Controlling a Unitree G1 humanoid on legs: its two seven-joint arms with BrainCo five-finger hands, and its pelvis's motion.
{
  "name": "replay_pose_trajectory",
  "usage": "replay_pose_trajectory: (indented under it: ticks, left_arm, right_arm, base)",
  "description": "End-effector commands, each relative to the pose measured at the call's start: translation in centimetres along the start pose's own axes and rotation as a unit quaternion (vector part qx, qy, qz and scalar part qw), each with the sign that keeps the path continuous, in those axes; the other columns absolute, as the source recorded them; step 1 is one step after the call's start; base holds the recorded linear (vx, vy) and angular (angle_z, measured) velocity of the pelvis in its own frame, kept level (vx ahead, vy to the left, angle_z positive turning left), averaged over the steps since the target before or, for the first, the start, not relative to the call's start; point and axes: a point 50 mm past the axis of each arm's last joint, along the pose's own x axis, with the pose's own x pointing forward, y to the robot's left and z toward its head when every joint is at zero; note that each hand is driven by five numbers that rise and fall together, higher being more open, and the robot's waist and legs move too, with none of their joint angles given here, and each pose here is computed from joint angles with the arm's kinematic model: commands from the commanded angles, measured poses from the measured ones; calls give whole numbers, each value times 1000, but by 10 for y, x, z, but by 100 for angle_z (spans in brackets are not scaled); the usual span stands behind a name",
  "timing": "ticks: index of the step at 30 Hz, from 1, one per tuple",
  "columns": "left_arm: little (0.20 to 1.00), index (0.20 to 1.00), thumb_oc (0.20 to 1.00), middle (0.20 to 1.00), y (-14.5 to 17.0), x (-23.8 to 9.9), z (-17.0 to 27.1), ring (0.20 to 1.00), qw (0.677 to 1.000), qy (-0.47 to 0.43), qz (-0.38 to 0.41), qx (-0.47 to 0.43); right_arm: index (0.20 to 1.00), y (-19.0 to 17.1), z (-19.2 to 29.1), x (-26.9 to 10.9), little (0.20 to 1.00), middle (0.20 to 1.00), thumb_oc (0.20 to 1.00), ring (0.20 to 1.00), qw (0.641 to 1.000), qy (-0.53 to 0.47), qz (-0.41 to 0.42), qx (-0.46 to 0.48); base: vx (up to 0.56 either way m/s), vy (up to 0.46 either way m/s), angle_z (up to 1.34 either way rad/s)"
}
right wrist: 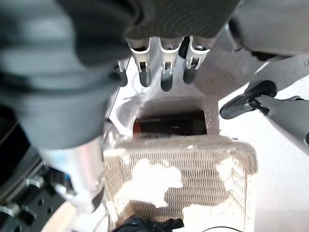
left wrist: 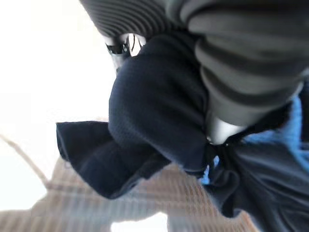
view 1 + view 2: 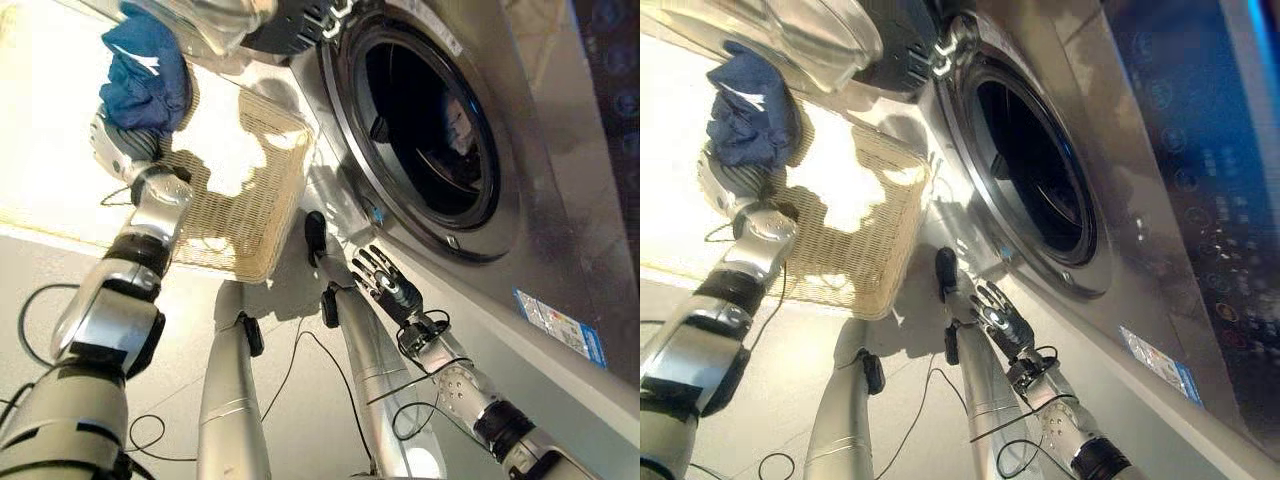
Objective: Put the clothes into the washing machine.
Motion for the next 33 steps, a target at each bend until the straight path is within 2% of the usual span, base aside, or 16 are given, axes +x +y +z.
replay_pose_trajectory:
  ticks: [1,3,4,6,13,17,19,20,22,23,24,27,28,31,32,33]
  left_arm:
    - [200,200,200,200,11,1,-9,200,998,13,26,-51]
    - [200,200,200,200,11,-3,-14,200,998,18,22,-58]
    - [200,200,200,200,1,-34,-37,200,991,39,-37,-125]
    - [200,200,200,200,-5,-51,-42,200,983,36,-79,-161]
    - [200,200,200,200,-12,-94,-41,200,949,6,-179,-260]
    - [200,200,200,200,-14,-117,-25,200,916,-34,-260,-303]
    - [200,200,200,200,-15,-131,-16,200,889,-62,-326,-315]
    - [200,200,200,200,-15,-132,-15,200,885,-65,-334,-317]
    - [200,200,200,200,-14,-144,-10,200,853,-82,-397,-330]
    - [200,200,200,200,-14,-145,-9,200,848,-83,-406,-332]
    - [200,200,200,200,-13,-151,-5,200,828,-89,-439,-338]
    - [200,200,200,200,-11,-155,0,200,802,-96,-477,-345]
    - [200,200,200,200,-10,-158,4,200,785,-100,-501,-352]
    - [200,200,200,200,-9,-160,7,200,769,-104,-521,-356]
    - [200,200,200,200,-10,-163,13,200,750,-111,-549,-352]
    - [200,200,200,200,-12,-164,17,200,741,-120,-564,-343]
  right_arm:
    - [1000,-3,4,-12,1000,1000,1000,1000,999,-29,-20,-20]
    - [1000,-3,4,-11,1000,1000,1000,1000,999,-28,-27,-25]
    - [1000,-2,7,-7,1000,1000,1000,1000,995,-36,-46,-76]
    - [1000,0,12,-4,1000,1000,1000,1000,993,-48,-52,-95]
    - [1000,4,32,9,1000,1000,1000,1000,988,-87,-61,-114]
    - [1000,8,41,11,1000,1000,1000,1000,983,-106,-61,-139]
    - [1000,12,50,11,1000,1000,1000,1000,976,-120,-54,-176]
    - [1000,13,51,11,1000,1000,1000,1000,974,-122,-53,-183]
    - [1000,17,61,13,1000,1000,1000,1000,960,-139,-46,-239]
    - [1000,18,63,13,1000,1000,1000,1000,957,-141,-45,-248]
    - [1000,23,69,15,1000,1000,1000,1000,942,-150,-38,-298]
    - [1000,30,77,18,1000,1000,1000,1000,914,-158,-25,-372]
    - [1000,37,83,21,1000,1000,1000,1000,884,-163,-10,-438]
    - [1000,43,89,24,1000,1000,1000,1000,851,-170,6,-497]
    - [1000,50,97,28,1000,1000,1000,1000,807,-173,23,-564]
    - [1000,55,103,31,1000,1000,1000,1000,780,-179,33,-598]
  base:
    - [0,0,0]
    - [-62,-38,4]
    - [-117,-78,7]
    - [-92,-73,23]
    - [-56,-36,18]
    - [-57,-20,15]
    - [-45,-11,29]
    - [-25,2,27]
    - [-22,7,15]
    - [0,0,0]
    - [0,0,0]
    - [0,0,0]
    - [0,0,0]
    - [0,0,0]
    - [0,0,0]
    - [-15,-34,2]
